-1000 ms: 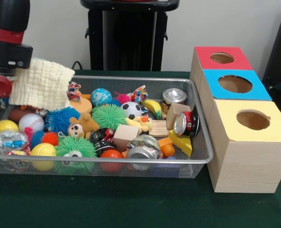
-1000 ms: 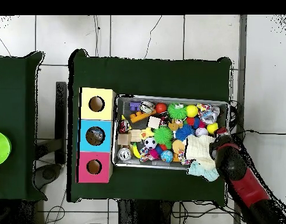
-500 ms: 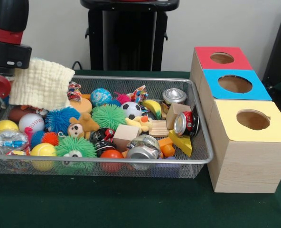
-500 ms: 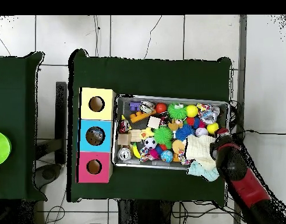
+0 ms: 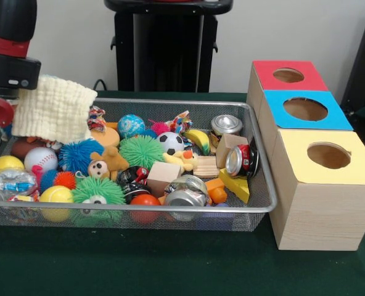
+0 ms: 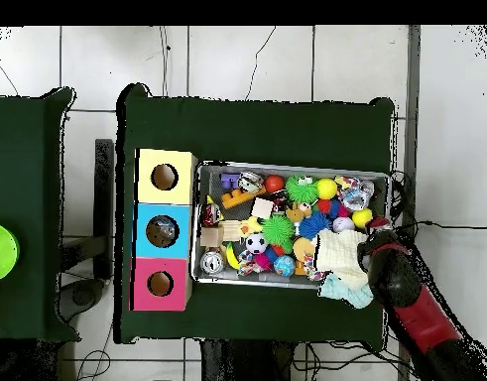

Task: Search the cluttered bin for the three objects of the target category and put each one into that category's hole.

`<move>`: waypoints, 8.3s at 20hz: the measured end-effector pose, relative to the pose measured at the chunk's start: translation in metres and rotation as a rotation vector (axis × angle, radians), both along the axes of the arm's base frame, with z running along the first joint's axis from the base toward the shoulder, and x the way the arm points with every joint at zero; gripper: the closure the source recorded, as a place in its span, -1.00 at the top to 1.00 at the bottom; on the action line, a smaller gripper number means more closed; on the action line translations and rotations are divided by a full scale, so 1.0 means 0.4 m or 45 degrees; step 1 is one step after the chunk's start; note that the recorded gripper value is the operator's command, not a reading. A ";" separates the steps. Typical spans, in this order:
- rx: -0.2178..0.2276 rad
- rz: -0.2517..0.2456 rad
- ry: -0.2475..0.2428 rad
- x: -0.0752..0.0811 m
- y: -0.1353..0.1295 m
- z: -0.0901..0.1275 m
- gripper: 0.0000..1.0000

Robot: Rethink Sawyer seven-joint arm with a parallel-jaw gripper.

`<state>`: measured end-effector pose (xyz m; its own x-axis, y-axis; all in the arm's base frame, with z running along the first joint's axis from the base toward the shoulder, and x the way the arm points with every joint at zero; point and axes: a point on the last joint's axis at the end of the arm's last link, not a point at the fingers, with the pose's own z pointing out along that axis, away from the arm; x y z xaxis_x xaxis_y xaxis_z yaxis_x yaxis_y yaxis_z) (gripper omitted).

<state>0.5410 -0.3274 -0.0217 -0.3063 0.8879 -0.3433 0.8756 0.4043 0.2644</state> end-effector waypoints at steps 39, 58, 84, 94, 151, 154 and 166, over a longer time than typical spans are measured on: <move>0.211 -0.068 -0.170 -0.014 -0.023 -0.018 1.00; 0.210 -0.058 -0.191 0.000 -0.024 -0.010 1.00; 0.298 -0.033 -0.327 0.085 0.021 0.052 1.00; 0.308 -0.009 -0.334 0.087 0.040 0.044 1.00; 0.302 0.082 -0.330 0.093 0.172 0.151 1.00; 0.321 0.082 -0.330 0.104 0.239 0.161 1.00; 0.366 0.043 -0.349 0.078 0.239 0.098 1.00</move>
<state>0.5722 -0.2317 0.0175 -0.2681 0.9507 -0.1556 0.7445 0.3070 0.5928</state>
